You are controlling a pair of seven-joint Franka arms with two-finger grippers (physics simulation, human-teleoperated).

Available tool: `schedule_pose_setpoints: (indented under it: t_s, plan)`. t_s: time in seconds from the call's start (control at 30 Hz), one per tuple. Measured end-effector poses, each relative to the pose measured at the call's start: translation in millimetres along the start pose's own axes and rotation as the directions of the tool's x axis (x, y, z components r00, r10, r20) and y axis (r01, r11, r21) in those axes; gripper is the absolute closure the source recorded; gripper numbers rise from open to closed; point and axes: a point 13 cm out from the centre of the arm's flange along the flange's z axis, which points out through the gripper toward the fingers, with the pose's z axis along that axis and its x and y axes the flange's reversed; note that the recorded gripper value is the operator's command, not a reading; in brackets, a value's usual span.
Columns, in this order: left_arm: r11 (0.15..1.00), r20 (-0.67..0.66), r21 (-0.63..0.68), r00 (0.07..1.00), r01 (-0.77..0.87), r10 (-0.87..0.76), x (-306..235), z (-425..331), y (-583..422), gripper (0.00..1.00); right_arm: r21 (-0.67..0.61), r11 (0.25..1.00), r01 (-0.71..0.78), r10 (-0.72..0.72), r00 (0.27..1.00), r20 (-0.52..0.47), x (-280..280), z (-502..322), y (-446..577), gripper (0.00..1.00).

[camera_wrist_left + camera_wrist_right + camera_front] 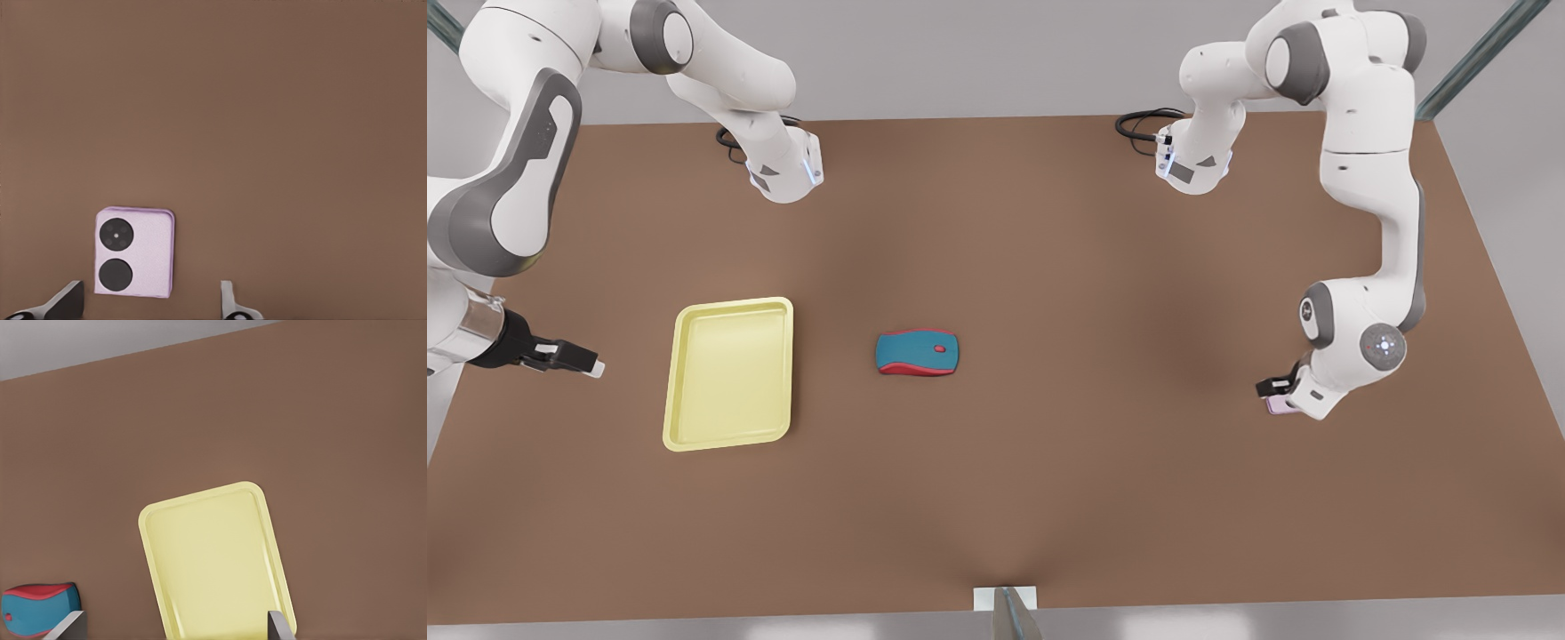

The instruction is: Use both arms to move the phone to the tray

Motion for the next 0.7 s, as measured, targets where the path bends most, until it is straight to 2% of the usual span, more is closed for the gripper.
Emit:
schedule_pose_setpoints:
  t_s: [0.33, 0.7]
  plan:
    - [1.000, 0.080, -0.002, 0.996, -0.027, 0.027, -10.5, 39.2, 22.6, 0.00, 0.002, 1.000, -0.007, 0.007, 1.000, 0.006, -1.4, -1.2, -0.8, 0.00]
    - [0.992, 0.062, -0.010, 0.990, -0.129, 0.129, -3.8, 68.7, 29.1, 0.00, 0.002, 1.000, -0.012, 0.012, 1.000, 0.009, -2.5, -0.5, 0.9, 0.00]
